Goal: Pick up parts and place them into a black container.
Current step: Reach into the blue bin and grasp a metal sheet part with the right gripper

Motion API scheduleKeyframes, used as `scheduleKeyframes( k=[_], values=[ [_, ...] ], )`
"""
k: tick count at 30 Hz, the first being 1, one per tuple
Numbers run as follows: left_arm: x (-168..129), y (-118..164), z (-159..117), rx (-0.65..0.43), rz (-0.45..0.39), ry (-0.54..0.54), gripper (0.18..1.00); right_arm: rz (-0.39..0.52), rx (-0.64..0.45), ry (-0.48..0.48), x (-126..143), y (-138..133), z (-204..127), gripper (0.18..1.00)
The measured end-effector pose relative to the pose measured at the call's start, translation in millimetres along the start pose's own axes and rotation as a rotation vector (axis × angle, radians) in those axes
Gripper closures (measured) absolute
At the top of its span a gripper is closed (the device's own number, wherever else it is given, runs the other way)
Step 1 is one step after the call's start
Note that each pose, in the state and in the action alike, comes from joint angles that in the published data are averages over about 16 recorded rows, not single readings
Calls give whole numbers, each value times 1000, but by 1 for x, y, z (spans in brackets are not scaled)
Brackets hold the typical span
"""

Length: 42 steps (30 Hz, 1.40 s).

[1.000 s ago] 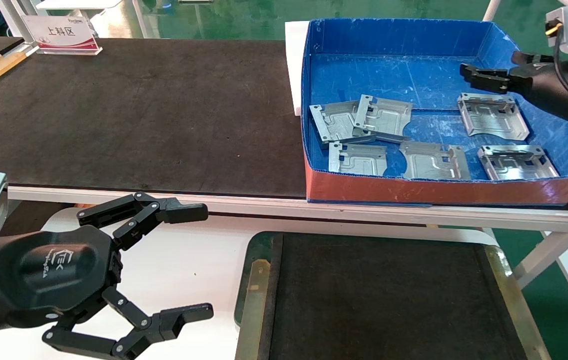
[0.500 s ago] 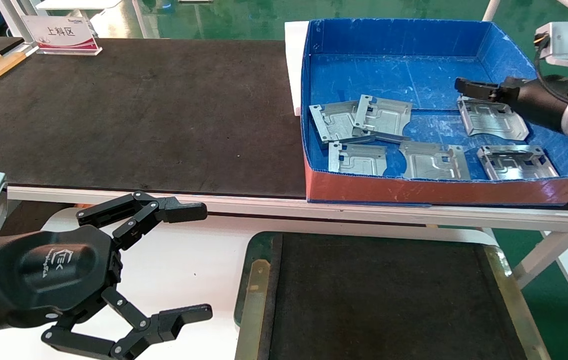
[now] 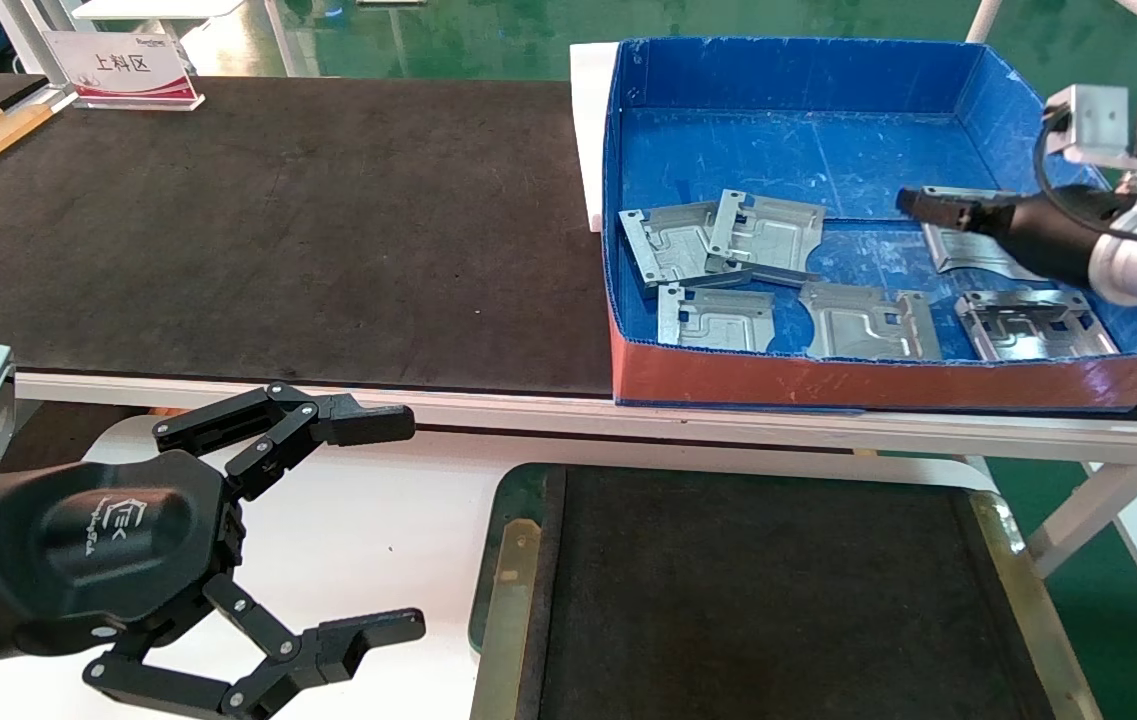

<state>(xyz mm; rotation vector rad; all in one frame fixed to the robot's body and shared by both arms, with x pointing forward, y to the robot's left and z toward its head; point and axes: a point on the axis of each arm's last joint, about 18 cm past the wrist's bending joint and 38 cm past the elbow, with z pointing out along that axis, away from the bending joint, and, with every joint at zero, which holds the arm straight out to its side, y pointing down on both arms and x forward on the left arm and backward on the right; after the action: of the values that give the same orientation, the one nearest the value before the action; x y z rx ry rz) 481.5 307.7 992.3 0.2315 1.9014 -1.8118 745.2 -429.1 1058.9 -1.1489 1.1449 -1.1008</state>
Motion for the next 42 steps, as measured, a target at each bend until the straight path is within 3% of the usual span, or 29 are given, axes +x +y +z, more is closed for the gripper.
scheduleKeyframes(
  k=[21, 34, 42],
  values=[
    [0, 0, 0, 0, 0, 0, 184, -5, -29, 33, -2, 13, 7, 231],
    [0, 0, 0, 0, 0, 0, 184, -19, -41, 31, -6, 16, 10, 425],
    [0, 0, 0, 0, 0, 0, 184, -35, -42, 30, -10, 14, 11, 617]
  ],
)
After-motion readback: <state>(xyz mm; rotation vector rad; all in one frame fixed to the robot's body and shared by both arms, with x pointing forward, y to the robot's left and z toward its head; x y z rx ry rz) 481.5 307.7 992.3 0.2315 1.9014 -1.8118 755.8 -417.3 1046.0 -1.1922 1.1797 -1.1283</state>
